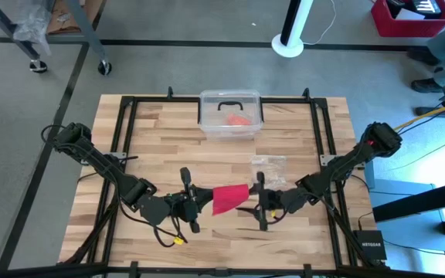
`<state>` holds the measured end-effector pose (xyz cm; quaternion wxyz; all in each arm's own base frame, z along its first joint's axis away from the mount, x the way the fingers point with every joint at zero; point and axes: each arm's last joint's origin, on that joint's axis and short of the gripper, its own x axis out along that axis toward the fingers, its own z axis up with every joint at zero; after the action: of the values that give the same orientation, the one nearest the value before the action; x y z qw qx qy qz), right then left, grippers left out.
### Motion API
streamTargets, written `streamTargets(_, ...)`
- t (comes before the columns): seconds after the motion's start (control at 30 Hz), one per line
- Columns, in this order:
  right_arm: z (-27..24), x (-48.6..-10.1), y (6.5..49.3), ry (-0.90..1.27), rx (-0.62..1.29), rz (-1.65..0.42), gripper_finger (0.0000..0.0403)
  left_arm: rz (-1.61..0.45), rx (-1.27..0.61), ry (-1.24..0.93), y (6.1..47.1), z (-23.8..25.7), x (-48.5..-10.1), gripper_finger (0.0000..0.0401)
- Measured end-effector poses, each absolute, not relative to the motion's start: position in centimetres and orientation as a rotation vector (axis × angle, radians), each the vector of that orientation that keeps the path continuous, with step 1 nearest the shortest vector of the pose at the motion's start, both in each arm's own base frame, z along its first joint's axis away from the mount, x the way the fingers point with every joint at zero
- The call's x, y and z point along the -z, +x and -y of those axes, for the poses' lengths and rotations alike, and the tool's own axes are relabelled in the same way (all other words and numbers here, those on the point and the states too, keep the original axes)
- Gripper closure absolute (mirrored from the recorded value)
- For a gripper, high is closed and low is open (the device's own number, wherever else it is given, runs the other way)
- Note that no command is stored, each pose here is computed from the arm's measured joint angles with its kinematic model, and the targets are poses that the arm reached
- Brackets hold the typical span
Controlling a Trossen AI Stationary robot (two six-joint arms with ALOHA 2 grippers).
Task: Roll bandage
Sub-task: Roll the red bandage
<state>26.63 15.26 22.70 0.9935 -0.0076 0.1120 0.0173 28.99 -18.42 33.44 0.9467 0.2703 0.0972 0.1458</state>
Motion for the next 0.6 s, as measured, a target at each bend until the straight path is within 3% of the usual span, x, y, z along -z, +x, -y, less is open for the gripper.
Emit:
streamTargets(0.4, -15.58, -21.69, 27.45, -0.057, -0.034, -0.204, 0.024, -0.201, -0.315, 0.523, 29.3, 17.95, -33.38, 0.0397)
streamTargets(0.5, -15.58, -21.67, 27.44, -0.071, -0.035, -0.206, 0.0283, -0.198, -0.316, 0.518, 29.3, 17.95, -33.41, 0.0397)
streamTargets(0.6, -15.61, -21.46, 27.4, -0.083, -0.055, -0.227, 0.0352, -0.189, -0.323, 0.51, 29.32, 17.95, -33.54, 0.0397)
